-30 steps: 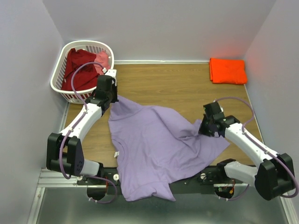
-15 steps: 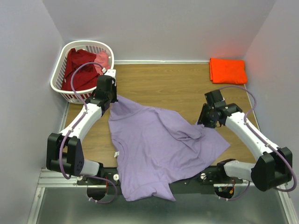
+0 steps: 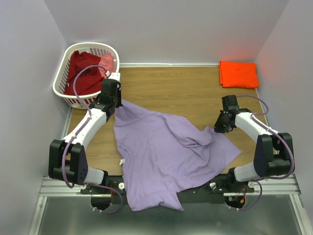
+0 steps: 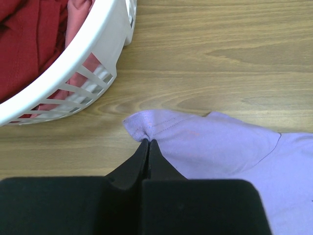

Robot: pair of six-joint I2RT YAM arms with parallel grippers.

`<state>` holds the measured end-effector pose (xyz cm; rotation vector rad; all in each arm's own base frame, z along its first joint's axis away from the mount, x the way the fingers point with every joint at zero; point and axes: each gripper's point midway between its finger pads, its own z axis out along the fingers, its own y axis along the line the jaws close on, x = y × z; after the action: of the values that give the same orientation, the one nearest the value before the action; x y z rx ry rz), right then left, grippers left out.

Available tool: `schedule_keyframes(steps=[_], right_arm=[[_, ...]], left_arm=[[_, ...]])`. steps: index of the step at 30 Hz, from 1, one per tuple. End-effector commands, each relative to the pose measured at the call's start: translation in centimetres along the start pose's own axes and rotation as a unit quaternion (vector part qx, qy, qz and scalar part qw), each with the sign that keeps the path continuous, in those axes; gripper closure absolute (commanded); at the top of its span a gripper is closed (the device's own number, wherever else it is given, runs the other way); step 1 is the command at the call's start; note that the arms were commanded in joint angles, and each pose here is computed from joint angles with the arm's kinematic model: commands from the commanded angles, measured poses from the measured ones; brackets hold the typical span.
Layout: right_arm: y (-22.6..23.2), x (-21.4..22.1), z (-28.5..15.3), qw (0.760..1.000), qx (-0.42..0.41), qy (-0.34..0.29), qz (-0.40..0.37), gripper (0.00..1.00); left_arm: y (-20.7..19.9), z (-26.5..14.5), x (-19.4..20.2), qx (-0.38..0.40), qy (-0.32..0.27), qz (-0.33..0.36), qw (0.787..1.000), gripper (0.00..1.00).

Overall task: Fold and stack the t-shirts
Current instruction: Flatten the tshirt out

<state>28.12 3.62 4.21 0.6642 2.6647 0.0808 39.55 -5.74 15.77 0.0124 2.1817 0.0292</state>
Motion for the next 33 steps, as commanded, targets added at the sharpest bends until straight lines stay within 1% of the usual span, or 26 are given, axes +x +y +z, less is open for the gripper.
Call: schedule_keyframes(steps=[1, 3, 4, 7, 10, 12, 13, 16, 17, 19, 21, 23, 25, 27, 28, 30, 31, 32, 33], right_arm=[[-0.4, 0.5, 1.9, 0.999, -0.017, 0.016, 0.032, 0.84], [-1.7, 1.3, 2.7, 0.998, -0.004, 0.03, 0.048, 0.84], [-1.7, 1.7, 2.9, 0.998, -0.011, 0.04, 0.055, 0.84], [-5.2, 1.8, 3.8, 0.991, 0.016, 0.055, 0.118, 0.84], [-7.4, 2.1, 3.9, 0.983, 0.025, 0.06, 0.173, 0.83], [-9.9, 1.3, 3.4, 0.97, 0.033, 0.044, 0.236, 0.82], [-12.0, 1.3, 3.3, 0.958, 0.046, 0.039, 0.28, 0.81], [-14.6, 0.3, 2.2, 0.932, 0.052, 0.006, 0.358, 0.8], [-15.0, 0.5, 2.0, 0.927, 0.056, -0.001, 0.372, 0.8], [-15.3, -0.8, 0.8, 0.913, 0.057, -0.043, 0.403, 0.8], [-15.3, -2.1, -0.4, 0.912, 0.049, -0.077, 0.401, 0.78], [-14.7, -4.4, -2.4, 0.92, 0.018, -0.128, 0.37, 0.71], [-13.8, -6.0, -3.9, 0.927, -0.002, -0.156, 0.341, 0.67], [-11.5, -7.0, -4.6, 0.946, -0.027, -0.163, 0.28, 0.57], [-9.7, -7.0, -4.3, 0.957, -0.044, -0.152, 0.245, 0.56], [-7.7, -7.4, -4.2, 0.97, -0.056, -0.145, 0.186, 0.56], [-6.5, -8.7, -4.7, 0.973, -0.058, -0.156, 0.159, 0.56], [-4.4, -8.1, -3.8, 0.981, -0.065, -0.135, 0.119, 0.56], [-3.3, -8.1, -3.5, 0.985, -0.069, -0.128, 0.087, 0.56]], left_arm=[[0.9, -0.7, -0.7, -0.022, -0.011, -0.003, 1.0, 1.0], [1.1, -0.7, -0.7, -0.026, -0.01, -0.006, 1.0, 1.0], [1.2, -0.7, -0.6, -0.028, -0.009, -0.007, 1.0, 1.0], [1.8, -0.7, -0.6, -0.038, -0.008, -0.014, 0.999, 1.0], [3.1, -1.1, -1.1, -0.055, -0.017, -0.032, 0.998, 1.0], [3.8, -1.6, -1.8, -0.063, -0.03, -0.044, 0.997, 1.0], [3.9, -1.8, -2.1, -0.062, -0.038, -0.048, 0.996, 1.0], [3.8, -2.4, -2.8, -0.054, -0.055, -0.052, 0.996, 1.0], [3.7, -2.5, -2.9, -0.051, -0.057, -0.051, 0.996, 1.0], [3.5, -2.3, -2.8, -0.044, -0.054, -0.048, 0.996, 1.0], [3.2, -2.1, -2.7, -0.038, -0.05, -0.046, 0.997, 1.0], [3.0, -2.0, -2.7, -0.031, -0.049, -0.045, 0.997, 1.0], [2.5, -1.8, -2.6, -0.018, -0.046, -0.045, 0.998, 1.0], [2.2, -1.6, -2.5, -0.009, -0.043, -0.042, 0.998, 1.0], [2.1, -1.6, -2.4, -0.006, -0.041, -0.042, 0.998, 1.0], [1.7, -1.3, -2.1, 0.003, -0.035, -0.04, 0.999, 1.0], [1.6, -1.2, -2.1, 0.006, -0.035, -0.04, 0.999, 1.0], [1.5, -1.1, -1.9, 0.008, -0.032, -0.039, 0.999, 1.0], [1.5, -1.1, -1.8, 0.008, -0.03, -0.04, 0.999, 1.0]])
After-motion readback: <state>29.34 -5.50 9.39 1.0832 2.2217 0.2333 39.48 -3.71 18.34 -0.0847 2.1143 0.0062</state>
